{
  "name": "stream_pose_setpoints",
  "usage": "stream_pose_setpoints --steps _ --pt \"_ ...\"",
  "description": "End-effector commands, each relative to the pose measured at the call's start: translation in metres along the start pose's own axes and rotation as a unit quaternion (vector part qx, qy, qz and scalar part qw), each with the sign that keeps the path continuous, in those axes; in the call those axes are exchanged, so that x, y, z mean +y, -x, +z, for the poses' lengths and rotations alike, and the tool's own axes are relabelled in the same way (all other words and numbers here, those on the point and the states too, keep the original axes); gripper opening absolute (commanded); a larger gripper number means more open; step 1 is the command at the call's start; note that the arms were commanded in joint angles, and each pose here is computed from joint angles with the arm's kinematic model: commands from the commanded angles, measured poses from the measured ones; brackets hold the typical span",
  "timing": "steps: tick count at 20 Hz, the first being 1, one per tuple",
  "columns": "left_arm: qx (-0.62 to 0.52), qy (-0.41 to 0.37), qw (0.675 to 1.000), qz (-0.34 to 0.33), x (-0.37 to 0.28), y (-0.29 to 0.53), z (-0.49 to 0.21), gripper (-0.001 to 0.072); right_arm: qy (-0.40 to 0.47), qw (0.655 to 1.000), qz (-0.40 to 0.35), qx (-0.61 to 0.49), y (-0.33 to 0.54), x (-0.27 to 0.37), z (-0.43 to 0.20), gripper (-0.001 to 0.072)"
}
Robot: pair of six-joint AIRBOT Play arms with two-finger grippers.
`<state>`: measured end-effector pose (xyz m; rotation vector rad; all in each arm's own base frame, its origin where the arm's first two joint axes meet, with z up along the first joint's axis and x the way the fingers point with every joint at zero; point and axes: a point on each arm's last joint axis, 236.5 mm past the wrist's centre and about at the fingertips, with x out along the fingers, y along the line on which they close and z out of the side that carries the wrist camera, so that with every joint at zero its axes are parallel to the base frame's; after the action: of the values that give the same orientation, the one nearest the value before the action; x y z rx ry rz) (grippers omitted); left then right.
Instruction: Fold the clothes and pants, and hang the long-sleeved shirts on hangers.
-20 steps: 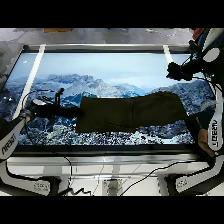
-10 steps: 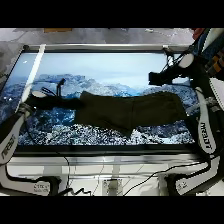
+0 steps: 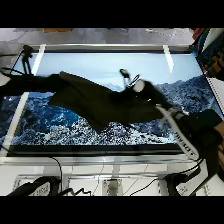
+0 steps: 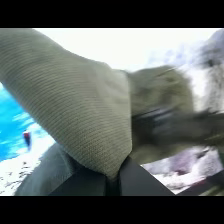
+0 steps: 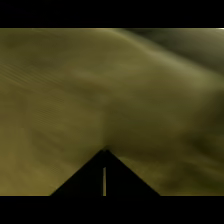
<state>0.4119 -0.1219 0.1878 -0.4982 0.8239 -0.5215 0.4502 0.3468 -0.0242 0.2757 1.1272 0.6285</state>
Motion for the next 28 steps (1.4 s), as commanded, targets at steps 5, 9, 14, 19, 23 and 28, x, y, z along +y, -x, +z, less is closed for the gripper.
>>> stream_pose_setpoints --steps 5,9,14,19,23,28 --pt "-0.056 -0.020 0.998 -0.025 -0.053 0.051 0.008 0.0016 -0.027 0.996 0.065 -0.051 -0.057 0.098 -0.011 0.0027" --pt "-0.026 -0.023 0.999 -0.037 -0.061 0.038 -0.009 0.0017 -0.029 0.998 0.021 -0.045 -0.033 0.039 0.019 0.0028" --pt "-0.038 -0.016 0.997 -0.067 -0.088 -0.020 -0.005 0.0017 -0.093 0.995 -0.041 -0.011 0.049 -0.081 0.049 0.0029" --pt "-0.127 0.045 0.984 -0.115 -0.145 -0.134 0.002 0.0016 -0.092 0.987 -0.086 -0.101 0.175 -0.140 0.094 0.0029" --pt "-0.100 0.151 0.974 -0.139 -0.190 -0.221 -0.070 0.0017 -0.075 0.975 -0.136 -0.161 0.257 -0.164 0.107 0.0029" --pt "-0.137 0.134 0.972 -0.136 -0.213 -0.242 -0.084 0.0702 -0.052 0.966 -0.208 -0.146 0.290 -0.212 0.092 0.0029"
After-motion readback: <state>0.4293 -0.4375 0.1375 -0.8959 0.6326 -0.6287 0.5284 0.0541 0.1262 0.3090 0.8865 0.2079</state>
